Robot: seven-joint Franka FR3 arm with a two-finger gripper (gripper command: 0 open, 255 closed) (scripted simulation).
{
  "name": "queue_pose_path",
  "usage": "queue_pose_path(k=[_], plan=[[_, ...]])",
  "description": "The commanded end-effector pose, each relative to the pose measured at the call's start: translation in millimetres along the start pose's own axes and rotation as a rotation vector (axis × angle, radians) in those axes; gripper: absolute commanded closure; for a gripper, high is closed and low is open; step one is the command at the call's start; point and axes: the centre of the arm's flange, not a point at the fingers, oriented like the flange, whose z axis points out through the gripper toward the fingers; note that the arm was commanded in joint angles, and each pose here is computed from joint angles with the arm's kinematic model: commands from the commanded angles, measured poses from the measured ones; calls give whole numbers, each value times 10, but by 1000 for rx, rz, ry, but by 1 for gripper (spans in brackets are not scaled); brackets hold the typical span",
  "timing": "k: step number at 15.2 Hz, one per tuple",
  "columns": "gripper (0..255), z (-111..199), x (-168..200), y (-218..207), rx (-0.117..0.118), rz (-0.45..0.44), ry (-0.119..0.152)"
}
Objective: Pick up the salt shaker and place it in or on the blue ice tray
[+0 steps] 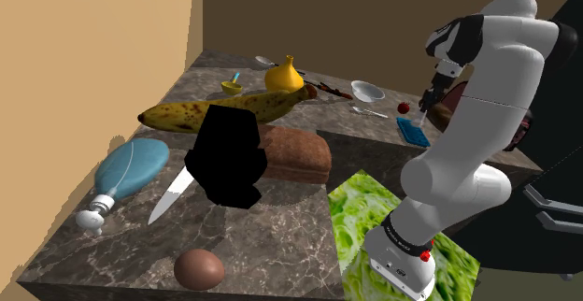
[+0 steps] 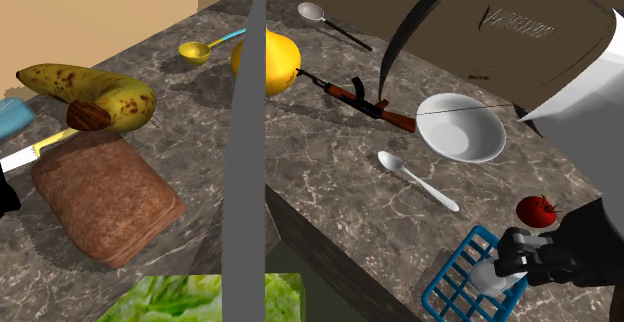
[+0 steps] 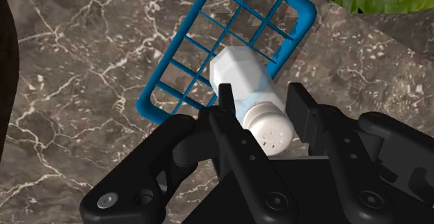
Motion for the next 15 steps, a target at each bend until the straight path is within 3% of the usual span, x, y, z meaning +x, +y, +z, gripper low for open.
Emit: queue_pose_path(k=[1, 10, 11, 15], plan=[[255, 104, 20, 7, 0, 0, 0], [255, 182, 29, 13, 0, 0, 0], [0, 182, 29, 13, 0, 0, 0], [0, 181, 29, 13, 0, 0, 0]])
